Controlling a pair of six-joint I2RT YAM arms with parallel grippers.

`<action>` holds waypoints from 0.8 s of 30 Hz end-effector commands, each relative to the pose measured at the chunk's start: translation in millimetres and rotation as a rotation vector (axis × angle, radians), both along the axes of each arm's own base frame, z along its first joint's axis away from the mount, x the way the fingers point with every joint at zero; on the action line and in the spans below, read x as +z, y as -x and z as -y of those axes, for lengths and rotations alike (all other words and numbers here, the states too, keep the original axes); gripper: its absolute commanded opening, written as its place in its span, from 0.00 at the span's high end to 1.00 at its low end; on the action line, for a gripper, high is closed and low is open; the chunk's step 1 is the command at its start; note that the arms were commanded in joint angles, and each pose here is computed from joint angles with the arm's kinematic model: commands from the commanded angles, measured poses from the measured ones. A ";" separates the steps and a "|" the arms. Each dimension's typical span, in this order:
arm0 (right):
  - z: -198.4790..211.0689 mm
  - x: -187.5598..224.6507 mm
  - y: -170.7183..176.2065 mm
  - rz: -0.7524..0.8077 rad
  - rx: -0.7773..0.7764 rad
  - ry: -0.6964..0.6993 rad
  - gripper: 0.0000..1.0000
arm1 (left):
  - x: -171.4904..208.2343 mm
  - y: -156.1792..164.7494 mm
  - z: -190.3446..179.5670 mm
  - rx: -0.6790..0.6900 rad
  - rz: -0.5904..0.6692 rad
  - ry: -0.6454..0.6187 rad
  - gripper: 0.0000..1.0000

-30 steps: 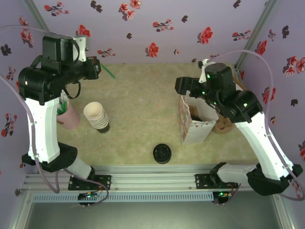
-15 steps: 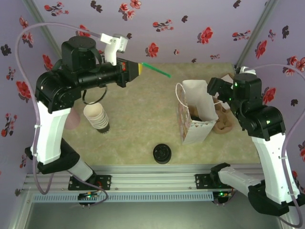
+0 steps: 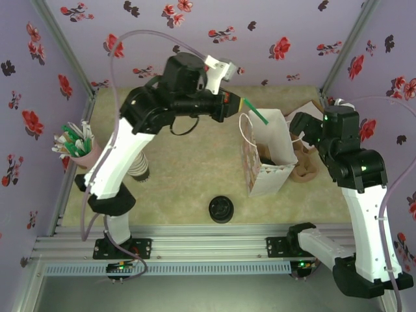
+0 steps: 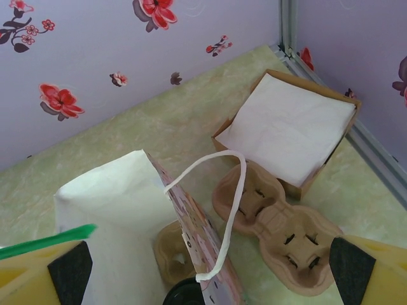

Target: Pack the takeout coffee

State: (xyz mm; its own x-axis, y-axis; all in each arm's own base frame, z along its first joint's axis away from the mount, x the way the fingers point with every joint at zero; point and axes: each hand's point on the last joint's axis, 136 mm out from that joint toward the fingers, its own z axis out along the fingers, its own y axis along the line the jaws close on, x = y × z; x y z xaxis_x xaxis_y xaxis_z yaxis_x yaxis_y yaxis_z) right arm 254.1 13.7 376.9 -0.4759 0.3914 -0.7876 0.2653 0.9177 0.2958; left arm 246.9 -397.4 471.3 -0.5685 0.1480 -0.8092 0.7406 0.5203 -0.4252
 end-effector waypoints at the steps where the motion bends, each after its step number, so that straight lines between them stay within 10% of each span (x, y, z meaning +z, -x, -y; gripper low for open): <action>1: 1.3 -3.2 2.0 -0.004 -0.008 -0.024 0.02 | -23.6 -14.1 17.1 0.030 -0.005 -0.053 1.00; 4: 3.2 -5.9 1.2 -0.009 -0.013 -0.032 0.02 | -65.2 -25.6 38.1 0.025 -0.046 -0.138 0.98; 8: 4.9 -8.8 -3.6 -0.019 -0.016 -0.049 0.02 | -96.9 -28.5 50.5 0.007 -0.085 -0.212 0.62; 17: 26.1 -16.7 -35.8 -0.046 -0.068 -0.151 0.01 | -50.0 -31.8 26.8 0.052 0.044 -0.153 0.14; 24: 71.8 -37.4 -64.1 -0.079 -0.190 -0.248 0.02 | -35.9 -55.0 -13.1 0.131 0.062 -0.142 0.01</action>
State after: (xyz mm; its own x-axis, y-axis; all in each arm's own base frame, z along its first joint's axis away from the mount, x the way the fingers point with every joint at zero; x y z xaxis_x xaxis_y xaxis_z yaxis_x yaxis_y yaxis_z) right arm 304.9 -49.9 334.3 -0.4729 0.6089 -0.6369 0.4644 0.7865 0.4072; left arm 291.7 -408.9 412.2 -0.5791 0.2396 -0.7793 0.6961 0.6429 -0.3196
